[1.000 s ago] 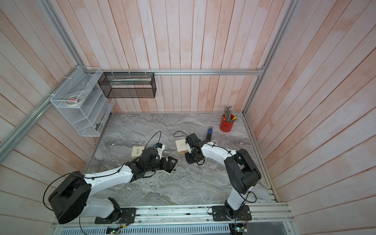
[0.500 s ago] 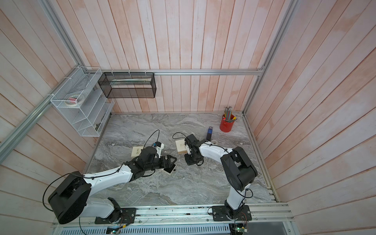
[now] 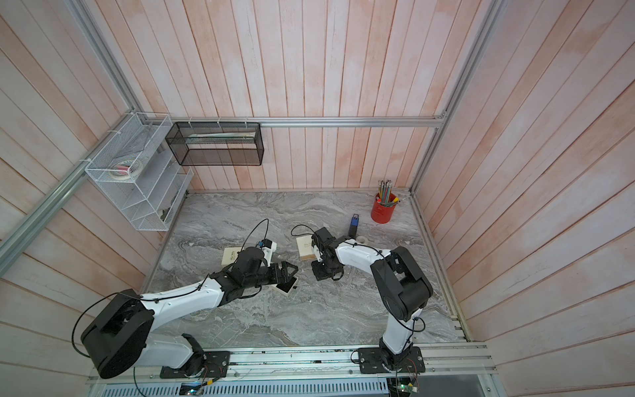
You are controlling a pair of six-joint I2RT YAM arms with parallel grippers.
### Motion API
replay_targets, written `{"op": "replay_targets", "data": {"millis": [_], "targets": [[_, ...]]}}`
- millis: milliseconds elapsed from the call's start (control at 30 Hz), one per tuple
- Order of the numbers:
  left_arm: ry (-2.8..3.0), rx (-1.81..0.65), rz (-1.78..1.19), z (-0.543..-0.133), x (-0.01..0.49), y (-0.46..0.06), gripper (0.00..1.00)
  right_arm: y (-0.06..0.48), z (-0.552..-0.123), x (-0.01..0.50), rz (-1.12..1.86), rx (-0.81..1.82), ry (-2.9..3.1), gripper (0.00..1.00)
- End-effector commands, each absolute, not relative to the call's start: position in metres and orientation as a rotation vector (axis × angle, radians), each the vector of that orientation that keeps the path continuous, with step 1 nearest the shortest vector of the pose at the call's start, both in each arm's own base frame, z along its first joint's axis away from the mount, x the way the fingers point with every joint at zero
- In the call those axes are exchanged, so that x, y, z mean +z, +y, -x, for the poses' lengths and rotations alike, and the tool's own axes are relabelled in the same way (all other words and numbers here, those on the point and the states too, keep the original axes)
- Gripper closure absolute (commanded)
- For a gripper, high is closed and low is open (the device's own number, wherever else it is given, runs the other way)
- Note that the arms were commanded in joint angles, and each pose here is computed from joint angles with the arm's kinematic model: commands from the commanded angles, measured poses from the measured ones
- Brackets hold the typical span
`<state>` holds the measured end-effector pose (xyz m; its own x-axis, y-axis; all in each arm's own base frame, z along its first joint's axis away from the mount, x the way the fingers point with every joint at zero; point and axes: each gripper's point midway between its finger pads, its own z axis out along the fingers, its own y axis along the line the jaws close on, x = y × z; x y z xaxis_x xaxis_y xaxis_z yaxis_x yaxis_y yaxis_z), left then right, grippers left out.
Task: Place the earrings into the drawer-style jewelry box
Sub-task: Pick up the earring from the center of the board.
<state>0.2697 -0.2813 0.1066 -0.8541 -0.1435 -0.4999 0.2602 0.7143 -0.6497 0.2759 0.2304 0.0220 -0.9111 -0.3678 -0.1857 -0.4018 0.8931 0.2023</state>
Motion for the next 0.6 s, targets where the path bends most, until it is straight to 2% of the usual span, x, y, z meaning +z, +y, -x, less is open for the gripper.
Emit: {"op": "replay_targets", "data": {"millis": [0,367,567], "targets": [[2.381,-1.029,-0.106,-0.268,0.108,-0.280,0.06,0.234,-0.273,0.020,0.618,0.362,2.931,0.95],[2.380,-1.021,-0.093,-0.271,0.110,-0.277,0.06,0.234,-0.275,0.034,0.610,0.379,2.882,1.00],[2.373,-0.973,-0.065,-0.271,0.121,-0.262,0.06,0.238,-0.287,0.065,0.613,0.399,2.752,1.00]]}}
